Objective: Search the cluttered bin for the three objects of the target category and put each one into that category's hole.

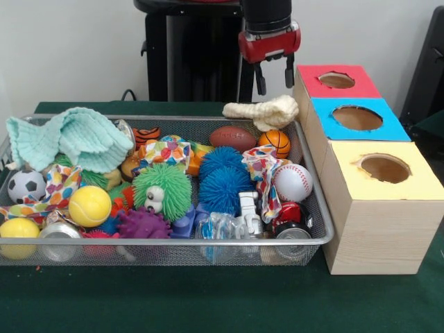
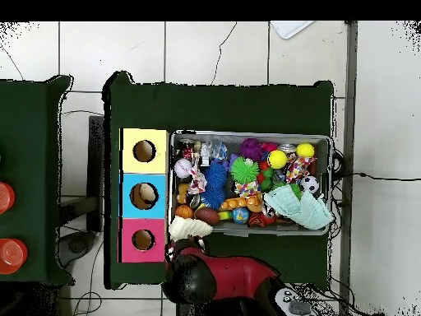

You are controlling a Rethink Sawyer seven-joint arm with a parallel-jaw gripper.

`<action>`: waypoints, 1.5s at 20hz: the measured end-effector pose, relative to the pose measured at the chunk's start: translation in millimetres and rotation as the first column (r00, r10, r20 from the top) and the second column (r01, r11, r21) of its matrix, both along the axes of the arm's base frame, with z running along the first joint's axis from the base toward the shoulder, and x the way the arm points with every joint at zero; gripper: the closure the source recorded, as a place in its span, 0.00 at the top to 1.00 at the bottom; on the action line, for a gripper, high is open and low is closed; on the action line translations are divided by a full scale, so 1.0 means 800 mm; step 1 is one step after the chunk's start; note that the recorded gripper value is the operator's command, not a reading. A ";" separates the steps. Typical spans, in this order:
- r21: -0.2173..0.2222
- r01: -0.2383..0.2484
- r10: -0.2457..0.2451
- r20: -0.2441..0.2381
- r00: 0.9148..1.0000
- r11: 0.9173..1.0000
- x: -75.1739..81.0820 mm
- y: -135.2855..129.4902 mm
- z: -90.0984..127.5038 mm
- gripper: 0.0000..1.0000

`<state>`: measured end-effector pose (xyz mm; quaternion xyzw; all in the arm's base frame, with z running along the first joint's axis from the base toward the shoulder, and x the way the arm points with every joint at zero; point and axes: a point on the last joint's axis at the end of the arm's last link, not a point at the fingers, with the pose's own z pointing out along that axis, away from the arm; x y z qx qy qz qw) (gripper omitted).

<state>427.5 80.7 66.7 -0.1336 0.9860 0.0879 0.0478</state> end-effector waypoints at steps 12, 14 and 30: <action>-0.020 -0.019 0.020 0.035 0.999 1.000 0.006 -0.006 0.011 1.00; -0.027 -0.018 0.019 0.048 0.999 0.999 0.011 -0.009 0.016 1.00; -0.105 0.013 0.011 0.225 0.974 0.994 0.087 -0.042 0.073 1.00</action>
